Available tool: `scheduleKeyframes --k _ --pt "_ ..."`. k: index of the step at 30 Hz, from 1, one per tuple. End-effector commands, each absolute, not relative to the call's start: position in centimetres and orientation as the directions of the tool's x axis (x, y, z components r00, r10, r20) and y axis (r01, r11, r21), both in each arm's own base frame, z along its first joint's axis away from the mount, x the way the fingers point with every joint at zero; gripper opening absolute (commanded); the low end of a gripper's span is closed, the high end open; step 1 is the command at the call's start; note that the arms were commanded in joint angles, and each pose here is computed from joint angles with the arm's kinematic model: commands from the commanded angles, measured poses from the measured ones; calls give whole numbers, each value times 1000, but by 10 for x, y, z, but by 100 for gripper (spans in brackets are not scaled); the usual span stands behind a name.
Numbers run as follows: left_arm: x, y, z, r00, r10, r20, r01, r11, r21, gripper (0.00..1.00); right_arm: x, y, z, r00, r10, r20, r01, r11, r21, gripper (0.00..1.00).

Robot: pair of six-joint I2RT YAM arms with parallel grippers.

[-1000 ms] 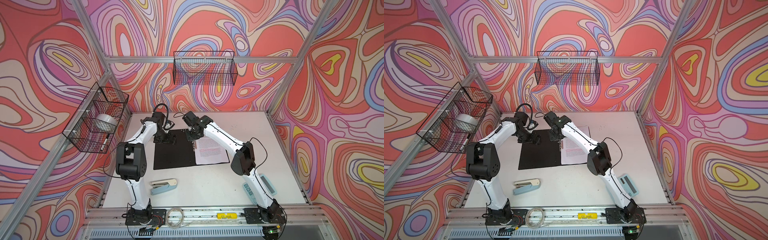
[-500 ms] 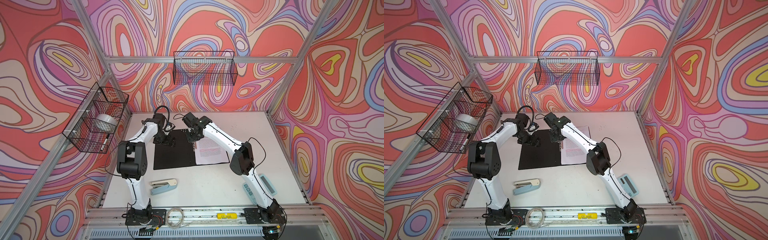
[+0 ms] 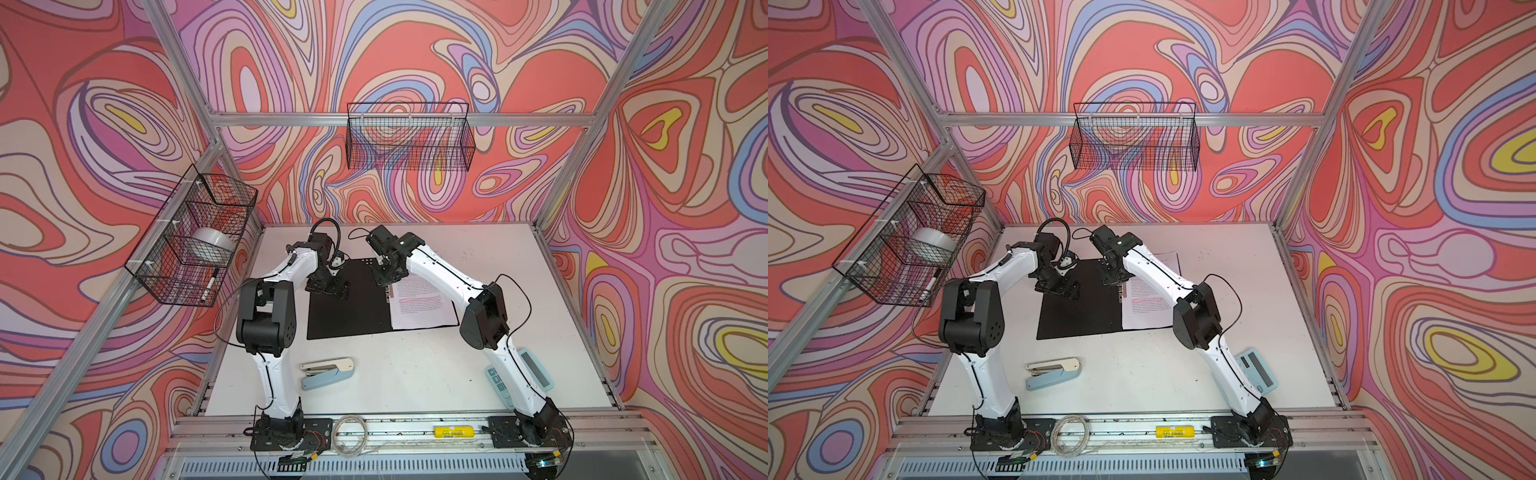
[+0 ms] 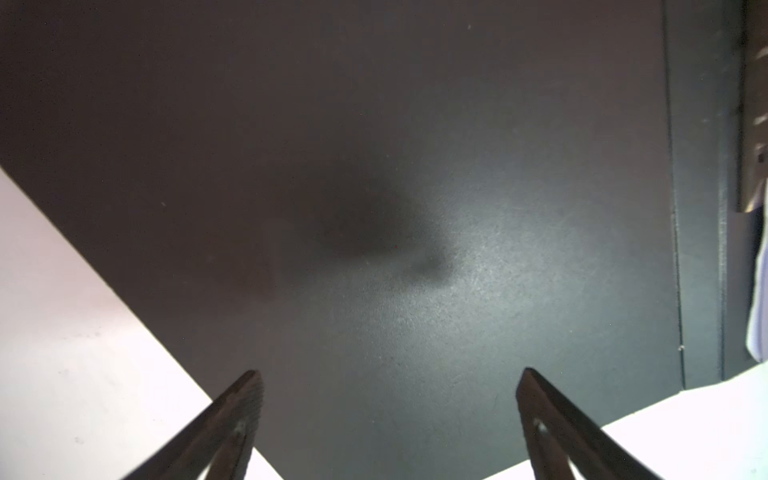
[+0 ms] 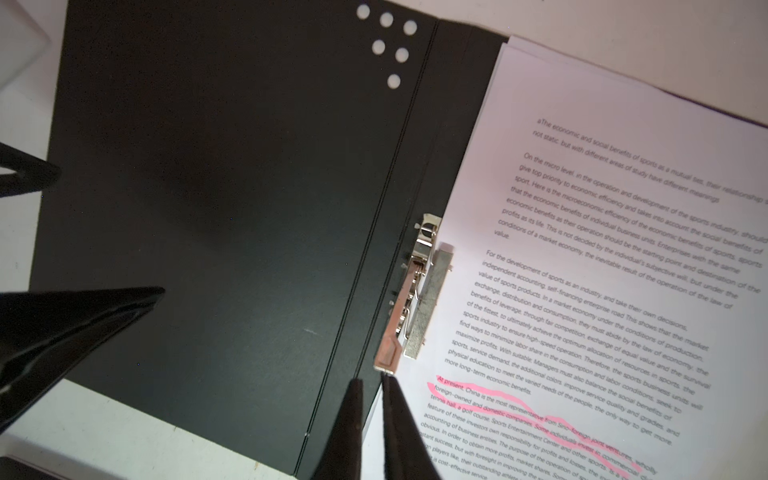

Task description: Put the files into the folder

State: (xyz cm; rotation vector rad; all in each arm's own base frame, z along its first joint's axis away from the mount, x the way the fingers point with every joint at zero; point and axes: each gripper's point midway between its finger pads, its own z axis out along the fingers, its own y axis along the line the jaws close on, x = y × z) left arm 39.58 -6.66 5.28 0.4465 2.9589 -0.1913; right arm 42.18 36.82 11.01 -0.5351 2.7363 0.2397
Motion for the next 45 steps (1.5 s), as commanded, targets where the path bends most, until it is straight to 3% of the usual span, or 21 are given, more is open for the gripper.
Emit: scheduleKeyframes --k 1,45 --pt "393 -64 47 -943 297 -151 312 945 -95 95 423 371 94 -873 -349 -340 -404 909 106 12" --pt "409 -62 45 -940 308 -146 320 944 -73 94 422 355 78 -877 -393 -277 -425 903 66 10"
